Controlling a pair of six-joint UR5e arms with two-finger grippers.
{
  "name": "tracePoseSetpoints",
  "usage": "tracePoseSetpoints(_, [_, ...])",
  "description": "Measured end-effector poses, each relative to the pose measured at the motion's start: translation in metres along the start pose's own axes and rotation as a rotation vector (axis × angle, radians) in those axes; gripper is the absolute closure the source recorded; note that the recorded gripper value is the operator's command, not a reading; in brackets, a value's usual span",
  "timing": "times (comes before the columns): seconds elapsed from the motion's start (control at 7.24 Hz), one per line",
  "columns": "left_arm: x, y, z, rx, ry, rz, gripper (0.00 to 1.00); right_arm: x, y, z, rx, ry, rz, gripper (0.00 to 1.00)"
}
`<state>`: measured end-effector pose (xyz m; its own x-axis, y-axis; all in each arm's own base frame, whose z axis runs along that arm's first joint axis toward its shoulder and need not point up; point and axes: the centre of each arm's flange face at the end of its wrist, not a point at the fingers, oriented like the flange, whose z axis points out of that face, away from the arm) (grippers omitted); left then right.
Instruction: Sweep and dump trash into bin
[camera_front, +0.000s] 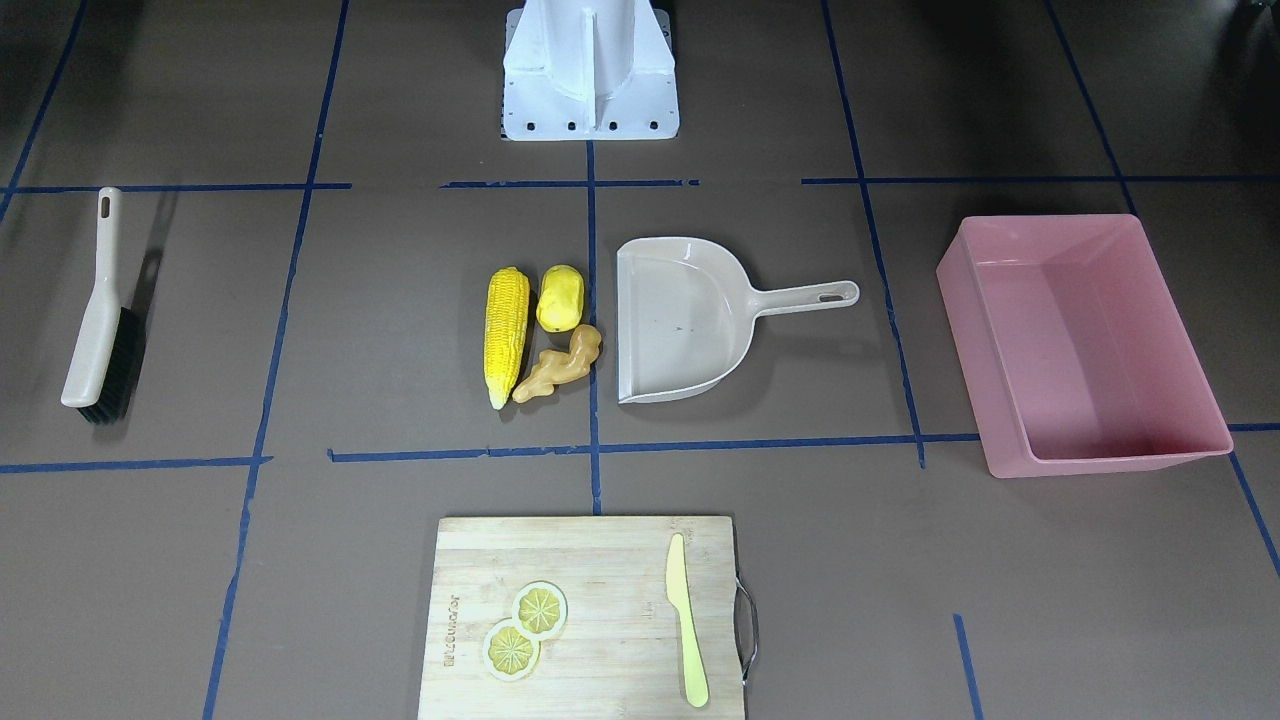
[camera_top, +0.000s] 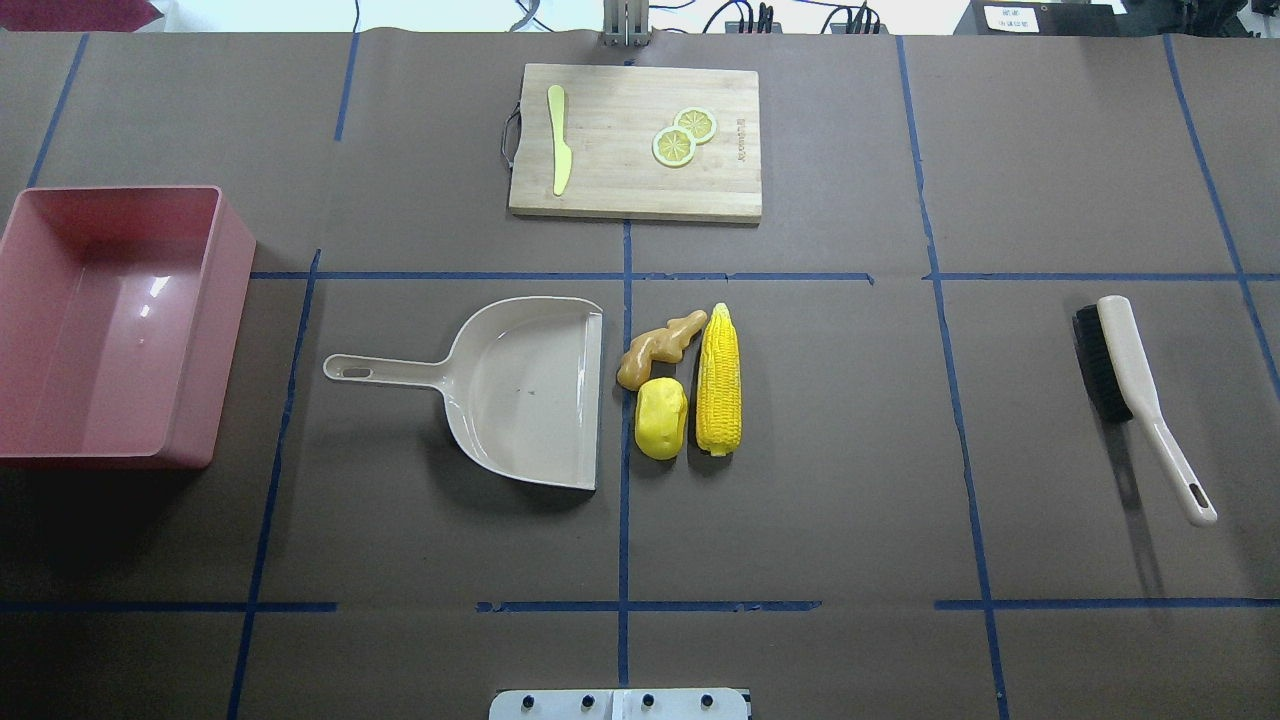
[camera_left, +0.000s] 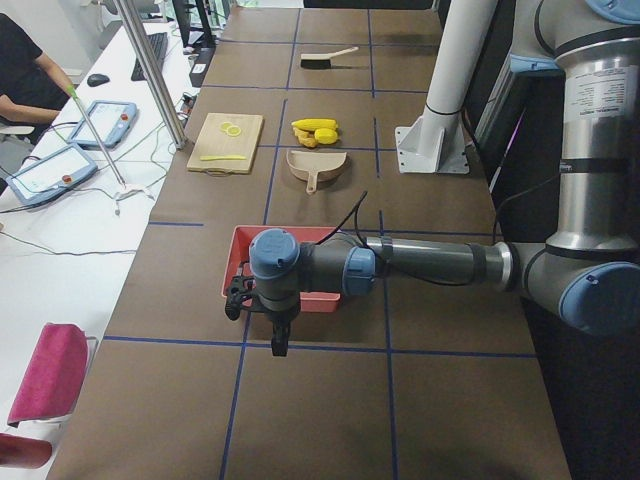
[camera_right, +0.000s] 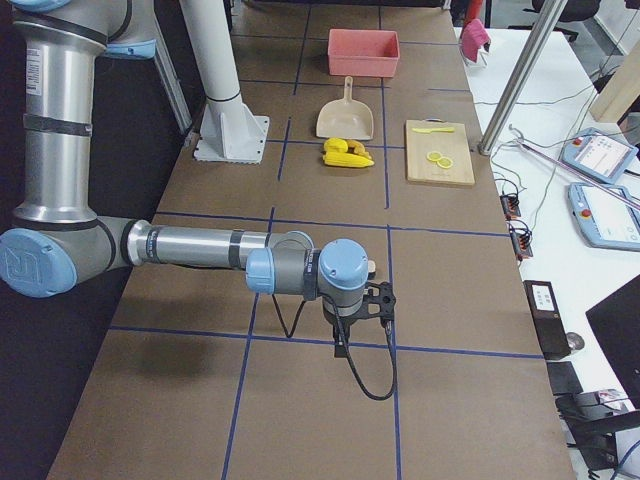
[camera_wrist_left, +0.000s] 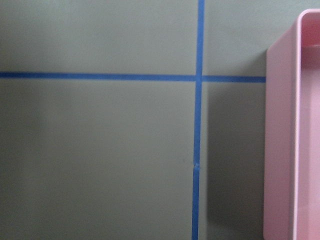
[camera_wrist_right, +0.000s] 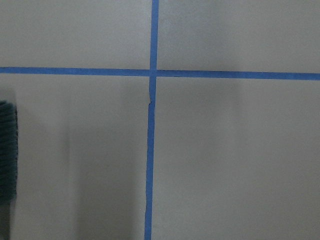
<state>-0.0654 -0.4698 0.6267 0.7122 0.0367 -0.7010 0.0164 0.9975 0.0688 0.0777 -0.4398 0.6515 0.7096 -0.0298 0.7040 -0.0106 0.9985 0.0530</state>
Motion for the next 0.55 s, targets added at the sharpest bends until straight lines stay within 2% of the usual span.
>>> tracePoseSetpoints(0.55, [0.100,-0.042,-0.013,0.053,0.019,0.227,0.00,-0.015,-0.014,-0.013,0.028,-0.005,-0.027,0.00])
